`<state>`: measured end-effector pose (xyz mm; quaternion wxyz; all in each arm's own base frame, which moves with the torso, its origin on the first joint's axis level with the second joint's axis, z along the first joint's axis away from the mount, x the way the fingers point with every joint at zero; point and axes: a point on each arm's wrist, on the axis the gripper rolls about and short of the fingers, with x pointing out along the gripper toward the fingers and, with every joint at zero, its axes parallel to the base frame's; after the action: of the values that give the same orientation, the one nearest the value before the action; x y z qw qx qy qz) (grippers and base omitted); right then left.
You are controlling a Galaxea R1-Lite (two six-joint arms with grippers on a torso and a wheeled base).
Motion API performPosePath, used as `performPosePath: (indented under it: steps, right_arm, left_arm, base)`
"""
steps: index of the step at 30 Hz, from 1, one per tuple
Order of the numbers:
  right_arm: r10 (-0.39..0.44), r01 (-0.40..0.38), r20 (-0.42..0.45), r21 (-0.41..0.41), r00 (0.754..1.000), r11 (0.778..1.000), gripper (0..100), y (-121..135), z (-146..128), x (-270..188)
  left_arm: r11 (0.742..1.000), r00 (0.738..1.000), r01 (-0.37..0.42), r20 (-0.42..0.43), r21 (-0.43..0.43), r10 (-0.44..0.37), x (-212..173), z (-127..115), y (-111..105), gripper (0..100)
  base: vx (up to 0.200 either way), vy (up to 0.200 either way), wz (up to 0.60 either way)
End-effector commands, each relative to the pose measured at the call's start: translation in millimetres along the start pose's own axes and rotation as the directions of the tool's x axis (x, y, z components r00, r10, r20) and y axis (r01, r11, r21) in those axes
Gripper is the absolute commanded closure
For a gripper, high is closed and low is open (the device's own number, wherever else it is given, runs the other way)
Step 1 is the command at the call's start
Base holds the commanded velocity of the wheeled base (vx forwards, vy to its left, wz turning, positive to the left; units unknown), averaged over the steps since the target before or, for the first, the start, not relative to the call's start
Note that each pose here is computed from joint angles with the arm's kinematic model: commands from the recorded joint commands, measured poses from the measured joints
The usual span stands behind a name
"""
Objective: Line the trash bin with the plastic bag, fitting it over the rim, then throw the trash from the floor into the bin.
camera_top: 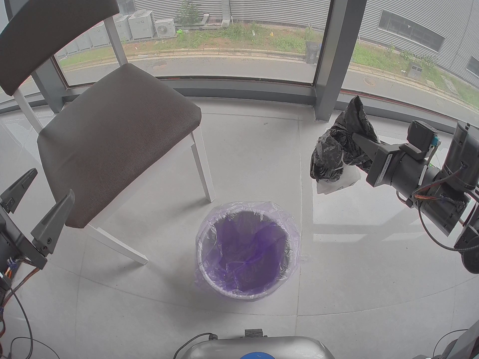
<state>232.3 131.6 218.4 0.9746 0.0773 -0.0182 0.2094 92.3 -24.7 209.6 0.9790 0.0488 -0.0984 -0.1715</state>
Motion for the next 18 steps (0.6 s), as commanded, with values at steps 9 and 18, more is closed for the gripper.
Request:
performPosePath:
  steps: [9, 18]
  right_arm:
    - [0.015, -0.015, 0.016, 0.004, 1.000, 1.000, 100, 3, 4, -4]
    - [0.054, -0.054, 0.002, 0.008, 0.999, 0.998, 100, 14, 1, -5]
  left_arm:
    - [0.999, 0.998, 0.012, -0.069, -0.046, -0.015, 5, -21, -2, 0]
    - [0.995, 0.997, 0.004, -0.076, -0.096, -0.011, 8, -22, -2, 0]
  base:
    - [-0.067, 0.000, 0.00]
    - [-0.067, 0.000, 0.00]
